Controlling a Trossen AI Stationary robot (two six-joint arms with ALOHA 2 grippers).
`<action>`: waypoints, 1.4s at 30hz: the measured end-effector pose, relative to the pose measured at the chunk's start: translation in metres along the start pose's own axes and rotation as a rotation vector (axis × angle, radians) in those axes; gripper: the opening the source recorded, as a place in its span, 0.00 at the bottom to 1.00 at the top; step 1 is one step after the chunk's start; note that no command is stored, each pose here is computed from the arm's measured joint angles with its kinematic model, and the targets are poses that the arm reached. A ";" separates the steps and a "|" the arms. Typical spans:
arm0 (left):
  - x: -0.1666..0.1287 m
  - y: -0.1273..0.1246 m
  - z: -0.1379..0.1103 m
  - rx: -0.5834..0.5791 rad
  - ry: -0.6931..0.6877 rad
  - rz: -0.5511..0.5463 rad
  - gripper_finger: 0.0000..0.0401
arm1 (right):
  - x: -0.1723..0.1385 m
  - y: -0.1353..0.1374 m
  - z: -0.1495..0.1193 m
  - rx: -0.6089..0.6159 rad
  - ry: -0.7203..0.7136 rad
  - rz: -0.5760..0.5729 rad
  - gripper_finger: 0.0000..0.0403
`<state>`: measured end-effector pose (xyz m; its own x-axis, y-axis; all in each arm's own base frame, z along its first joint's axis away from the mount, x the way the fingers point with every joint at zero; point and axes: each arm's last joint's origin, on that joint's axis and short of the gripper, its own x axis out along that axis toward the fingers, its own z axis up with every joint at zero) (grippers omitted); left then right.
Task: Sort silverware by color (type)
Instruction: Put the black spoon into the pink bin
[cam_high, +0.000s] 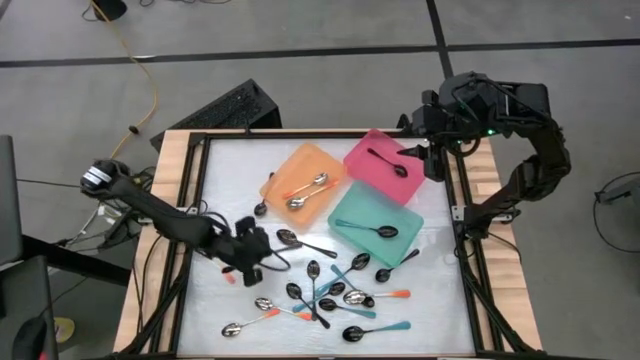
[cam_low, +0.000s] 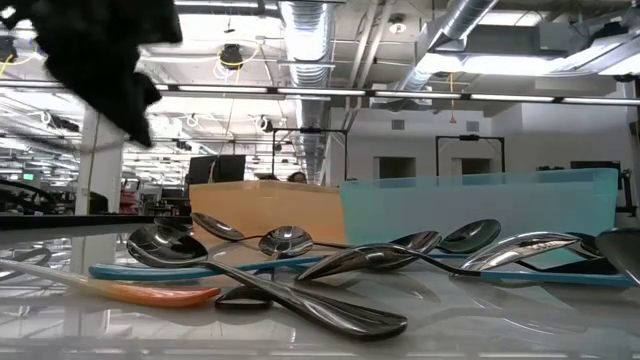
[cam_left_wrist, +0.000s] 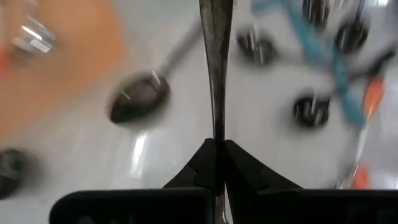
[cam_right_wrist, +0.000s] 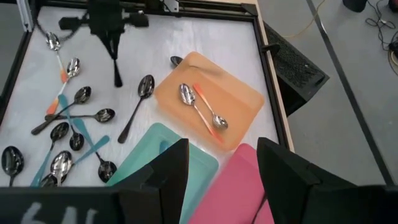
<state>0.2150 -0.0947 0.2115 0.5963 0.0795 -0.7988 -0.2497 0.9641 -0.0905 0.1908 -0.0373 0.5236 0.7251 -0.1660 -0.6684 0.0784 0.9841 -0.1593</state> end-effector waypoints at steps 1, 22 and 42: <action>-0.007 0.002 0.003 -0.024 -0.048 0.008 0.00 | -0.003 0.001 -0.001 -0.002 -0.006 0.001 0.49; -0.118 0.036 0.093 -0.061 -1.176 0.041 0.00 | -0.031 0.026 0.001 -0.054 -0.276 0.082 0.49; -0.073 0.040 0.174 0.112 -1.175 -0.117 0.00 | 0.085 0.038 -0.085 0.212 -0.739 0.031 0.49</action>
<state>0.2946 -0.0179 0.3700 0.9607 0.1169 0.2518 -0.1135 0.9931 -0.0278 0.1970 -0.0193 0.3989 0.9920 -0.1265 0.0007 0.1263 0.9910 0.0440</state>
